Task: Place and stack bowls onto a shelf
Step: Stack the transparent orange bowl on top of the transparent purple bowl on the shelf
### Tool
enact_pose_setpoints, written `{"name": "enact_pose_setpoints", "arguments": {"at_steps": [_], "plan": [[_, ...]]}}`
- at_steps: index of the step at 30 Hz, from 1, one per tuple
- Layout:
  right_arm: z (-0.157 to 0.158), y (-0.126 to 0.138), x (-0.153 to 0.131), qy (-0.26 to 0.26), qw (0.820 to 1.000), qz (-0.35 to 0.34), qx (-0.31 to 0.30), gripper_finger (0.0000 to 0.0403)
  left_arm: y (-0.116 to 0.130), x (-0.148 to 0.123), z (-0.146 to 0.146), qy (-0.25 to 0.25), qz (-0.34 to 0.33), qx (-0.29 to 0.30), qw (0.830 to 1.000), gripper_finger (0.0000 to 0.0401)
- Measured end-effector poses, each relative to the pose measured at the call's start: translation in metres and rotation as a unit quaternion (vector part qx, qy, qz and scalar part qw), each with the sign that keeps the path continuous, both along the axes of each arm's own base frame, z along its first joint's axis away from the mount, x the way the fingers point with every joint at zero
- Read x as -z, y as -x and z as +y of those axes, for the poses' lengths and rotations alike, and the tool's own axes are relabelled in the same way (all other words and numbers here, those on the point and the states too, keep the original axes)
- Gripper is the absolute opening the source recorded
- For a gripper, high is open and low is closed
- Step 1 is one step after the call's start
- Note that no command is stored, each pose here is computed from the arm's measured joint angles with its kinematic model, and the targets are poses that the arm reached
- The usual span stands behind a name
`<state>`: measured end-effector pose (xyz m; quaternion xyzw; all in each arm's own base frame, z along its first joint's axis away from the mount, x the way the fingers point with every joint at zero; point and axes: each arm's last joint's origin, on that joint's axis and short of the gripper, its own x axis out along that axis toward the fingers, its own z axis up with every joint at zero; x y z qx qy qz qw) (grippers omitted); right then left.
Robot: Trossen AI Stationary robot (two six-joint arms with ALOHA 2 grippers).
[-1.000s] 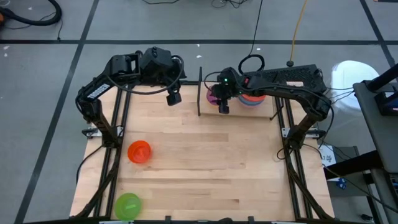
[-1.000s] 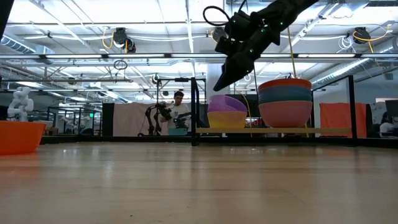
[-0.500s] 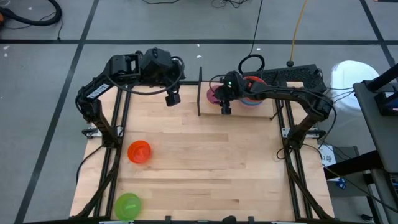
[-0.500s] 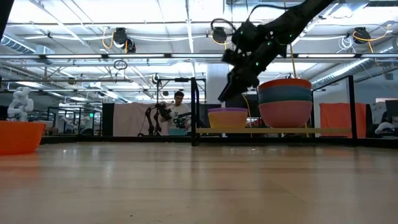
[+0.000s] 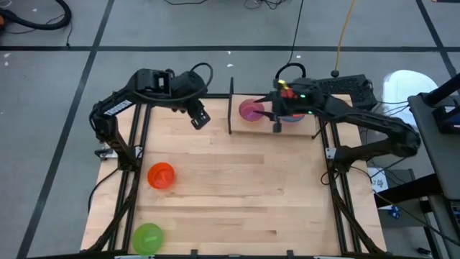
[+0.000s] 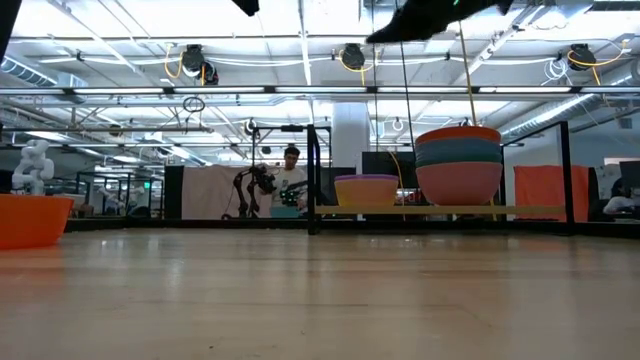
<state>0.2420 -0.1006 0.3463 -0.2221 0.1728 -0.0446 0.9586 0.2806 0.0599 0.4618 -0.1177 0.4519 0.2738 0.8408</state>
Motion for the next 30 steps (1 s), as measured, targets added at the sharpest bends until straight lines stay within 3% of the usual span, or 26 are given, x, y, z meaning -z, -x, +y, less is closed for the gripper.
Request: {"name": "enact_pose_setpoints", "arguments": {"at_steps": [7,14,22,30], "plan": [[0.028,0.035,-0.031,-0.002,0.998,-0.056,-0.018,0.0144,-0.015,0.03,-0.025,0.045,0.033,-0.025,0.998,0.0078],[0.044,0.06,-0.043,0.003,0.997,-0.07,-0.035,0.0144,-0.016,0.071,-0.063,0.094,0.074,-0.101,0.988,0.0078],[0.052,0.067,-0.045,0.005,0.996,-0.07,-0.05,0.0144,-0.006,0.127,-0.102,0.113,0.131,-0.213,0.962,0.0078],[0.058,0.066,-0.043,0.0,0.996,-0.06,-0.067,0.0144,0.01,0.175,-0.121,0.089,0.188,-0.287,0.935,0.0078]]}}
